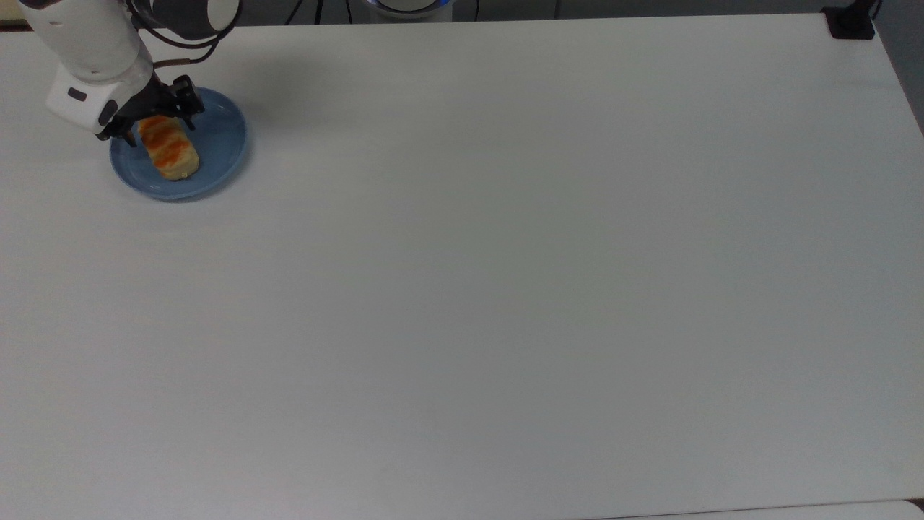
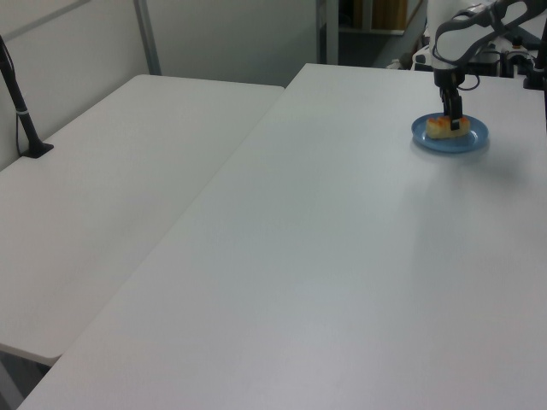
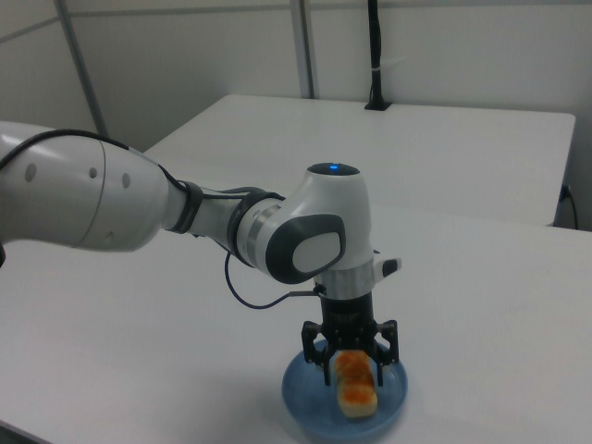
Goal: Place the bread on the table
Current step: 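Close the gripper on the bread and lift it off the plate, then carry the bread beside the plate and lower it onto the table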
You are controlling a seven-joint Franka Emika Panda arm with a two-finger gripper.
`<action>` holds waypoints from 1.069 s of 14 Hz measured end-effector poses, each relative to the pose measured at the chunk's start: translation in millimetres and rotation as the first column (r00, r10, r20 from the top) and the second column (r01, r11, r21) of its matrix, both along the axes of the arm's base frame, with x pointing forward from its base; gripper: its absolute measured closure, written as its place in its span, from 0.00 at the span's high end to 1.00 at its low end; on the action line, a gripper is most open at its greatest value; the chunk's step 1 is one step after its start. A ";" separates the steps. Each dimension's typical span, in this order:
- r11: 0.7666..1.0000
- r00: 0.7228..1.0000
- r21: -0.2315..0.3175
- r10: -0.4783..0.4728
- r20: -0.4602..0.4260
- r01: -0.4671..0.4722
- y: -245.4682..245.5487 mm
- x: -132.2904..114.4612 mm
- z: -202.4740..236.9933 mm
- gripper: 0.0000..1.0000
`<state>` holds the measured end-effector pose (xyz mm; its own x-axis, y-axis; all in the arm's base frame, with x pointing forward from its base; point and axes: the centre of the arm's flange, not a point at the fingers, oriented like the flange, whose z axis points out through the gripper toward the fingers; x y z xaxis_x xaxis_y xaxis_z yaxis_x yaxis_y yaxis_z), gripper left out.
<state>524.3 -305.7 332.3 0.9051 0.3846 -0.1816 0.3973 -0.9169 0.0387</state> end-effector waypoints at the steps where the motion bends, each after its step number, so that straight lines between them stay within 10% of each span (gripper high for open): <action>1: 1.000 1.000 -0.001 0.002 0.005 -0.002 -0.2 1.1 -3.3 0.85; 4: 1.000 1.000 -0.002 0.004 0.011 -0.004 -0.2 1.7 -5.2 0.74; 7: 1.000 1.000 -0.002 0.005 0.011 -0.005 0.2 1.9 -5.5 0.41; 15: 0.992 0.988 0.039 -0.127 0.088 0.124 10.6 24.1 52.5 0.30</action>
